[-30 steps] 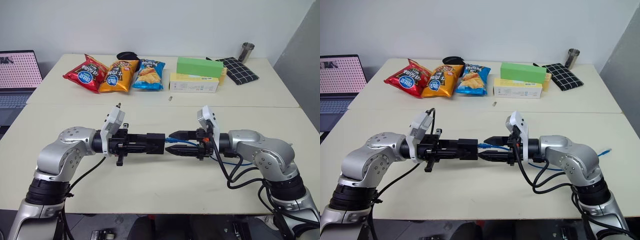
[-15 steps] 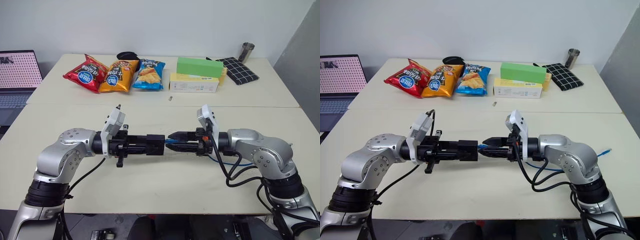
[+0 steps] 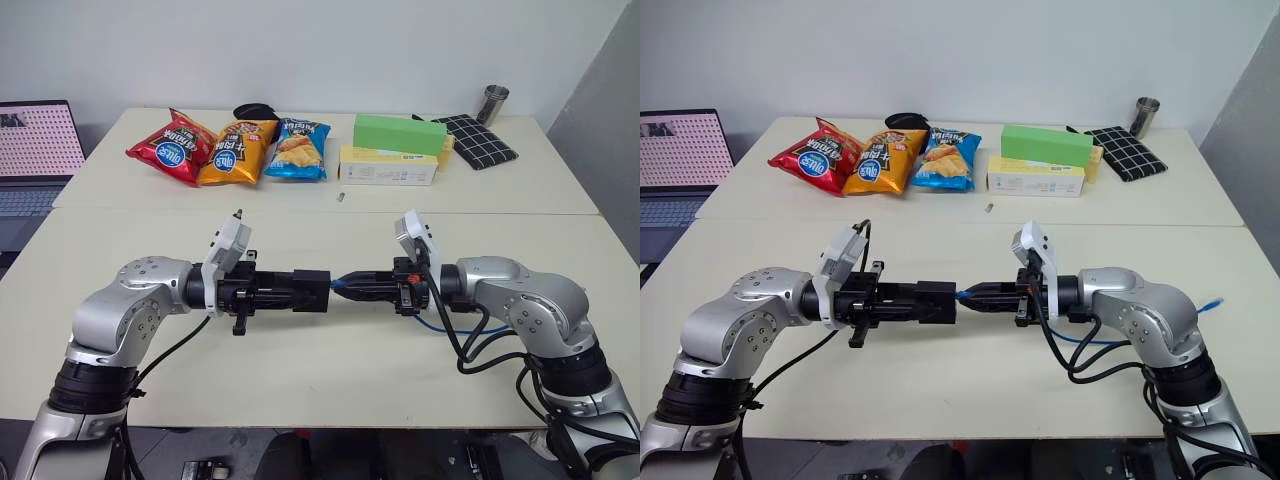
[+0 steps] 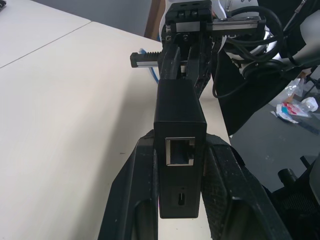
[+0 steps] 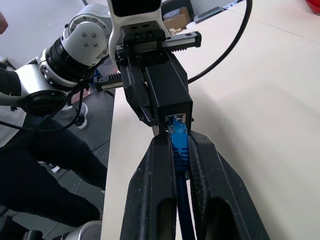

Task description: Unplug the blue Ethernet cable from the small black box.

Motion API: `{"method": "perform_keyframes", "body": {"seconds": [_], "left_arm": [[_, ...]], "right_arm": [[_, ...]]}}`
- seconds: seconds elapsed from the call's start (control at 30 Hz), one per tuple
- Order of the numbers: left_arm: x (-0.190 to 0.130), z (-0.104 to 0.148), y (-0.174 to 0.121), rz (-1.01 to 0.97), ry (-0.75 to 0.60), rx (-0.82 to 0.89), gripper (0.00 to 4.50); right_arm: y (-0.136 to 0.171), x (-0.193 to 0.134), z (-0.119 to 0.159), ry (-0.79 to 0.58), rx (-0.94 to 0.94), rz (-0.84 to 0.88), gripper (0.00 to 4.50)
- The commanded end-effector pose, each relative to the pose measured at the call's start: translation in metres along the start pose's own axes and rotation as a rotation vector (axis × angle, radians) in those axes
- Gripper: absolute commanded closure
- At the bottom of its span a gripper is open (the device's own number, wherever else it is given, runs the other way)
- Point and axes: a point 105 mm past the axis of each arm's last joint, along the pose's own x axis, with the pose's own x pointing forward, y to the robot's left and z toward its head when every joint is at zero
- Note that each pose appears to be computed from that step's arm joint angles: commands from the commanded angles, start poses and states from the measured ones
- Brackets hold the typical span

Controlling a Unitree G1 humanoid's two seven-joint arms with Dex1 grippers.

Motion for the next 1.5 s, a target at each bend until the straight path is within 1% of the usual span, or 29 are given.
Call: {"method": "perform_keyframes", "body": {"seconds": [0.03, 0.2, 0.3, 0.4, 0.43, 0.53, 0.63, 0.7, 0.73, 0.8, 0.87, 0.9, 0.93, 1.07, 1.13, 1.23, 1.27, 1.3, 1.33, 1.37, 1.4, 1.47, 1.5], "left_arm": [[0.002, 0.004, -0.01, -0.051, 0.006, 0.05, 3.71], [-0.011, -0.006, 0.0, 0.023, 0.032, 0.029, 3.71], [-0.016, -0.006, 0.003, 0.053, 0.034, 0.024, 3.71], [-0.019, -0.006, 0.004, 0.077, 0.033, 0.022, 3.71], [-0.019, -0.006, 0.004, 0.085, 0.032, 0.022, 3.71], [-0.021, -0.005, 0.007, 0.117, 0.023, 0.022, 3.71], [-0.021, -0.005, 0.009, 0.148, 0.009, 0.019, 3.71], [-0.02, -0.006, 0.011, 0.165, 0.011, 0.023, 3.71], [-0.02, -0.007, 0.012, 0.177, 0.012, 0.026, 3.71], [-0.02, -0.007, 0.015, 0.198, 0.019, 0.035, 3.71], [-0.019, -0.006, 0.023, 0.238, 0.017, 0.047, 3.71], [-0.019, -0.005, 0.026, 0.258, 0.017, 0.053, 3.71], [-0.019, -0.005, 0.031, 0.282, 0.017, 0.054, 3.71], [-0.019, -0.008, 0.046, 0.358, 0.017, 0.062, 3.71], [-0.02, -0.008, 0.051, 0.395, 0.007, 0.066, 3.71], [-0.025, -0.008, 0.063, 0.489, -0.01, 0.091, 3.71], [-0.027, -0.008, 0.067, 0.522, -0.014, 0.099, 3.71], [-0.031, -0.009, 0.073, 0.577, -0.017, 0.108, 3.71], [-0.034, -0.01, 0.078, 0.617, -0.018, 0.115, 3.71], [-0.036, -0.011, 0.081, 0.645, -0.02, 0.117, 3.72], [-0.04, -0.013, 0.088, 0.701, -0.025, 0.12, 3.72], [-0.054, -0.019, 0.104, 0.858, -0.046, 0.147, 3.72], [-0.06, -0.022, 0.109, 0.914, -0.051, 0.164, 3.72]], "right_arm": [[0.002, -0.003, 0.01, -0.009, -0.028, 0.019, 4.43], [-0.001, -0.02, 0.002, 0.014, 0.026, 0.001, 4.43], [-0.001, -0.028, -0.003, 0.026, 0.039, -0.017, 4.43], [-0.009, -0.038, -0.007, 0.024, 0.042, -0.081, 4.43], [-0.016, -0.043, -0.008, 0.017, 0.036, -0.127, 4.43], [-0.062, -0.065, -0.013, 0.02, -0.034, -0.414, 4.43], [-0.112, -0.1, -0.029, 0.116, -0.136, -0.744, 4.43], [-0.136, -0.121, -0.037, 0.184, -0.213, -0.931, 4.43], [-0.146, -0.131, -0.039, 0.196, -0.225, -1.017, 4.43], [-0.159, -0.145, -0.04, 0.211, -0.245, -1.127, 4.43], [-0.168, -0.153, -0.04, 0.217, -0.261, -1.181, 3.73], [-0.17, -0.155, -0.04, 0.218, -0.263, -1.198, 3.67], [-0.173, -0.157, -0.041, 0.215, -0.257, -1.213, 3.33], [-0.175, -0.158, -0.038, 0.198, -0.235, -1.209, 2.5], [-0.172, -0.16, -0.034, 0.189, -0.245, -1.194, 1.93], [-0.162, -0.156, -0.023, 0.176, -0.295, -1.134, 1.21], [-0.155, -0.149, -0.017, 0.152, -0.299, -1.069, 1.11], [-0.141, -0.138, -0.01, 0.129, -0.304, -0.962, 0.87], [-0.129, -0.129, -0.006, 0.117, -0.309, -0.882, 0.77], [-0.118, -0.122, -0.002, 0.107, -0.318, -0.807, 0.48], [-0.099, -0.109, 0.002, 0.089, -0.312, -0.69, 0.26], [-0.059, -0.081, 0.009, 0.069, -0.32, -0.463, 0.26], [-0.047, -0.071, 0.01, 0.069, -0.323, -0.398, 0.26]]}}
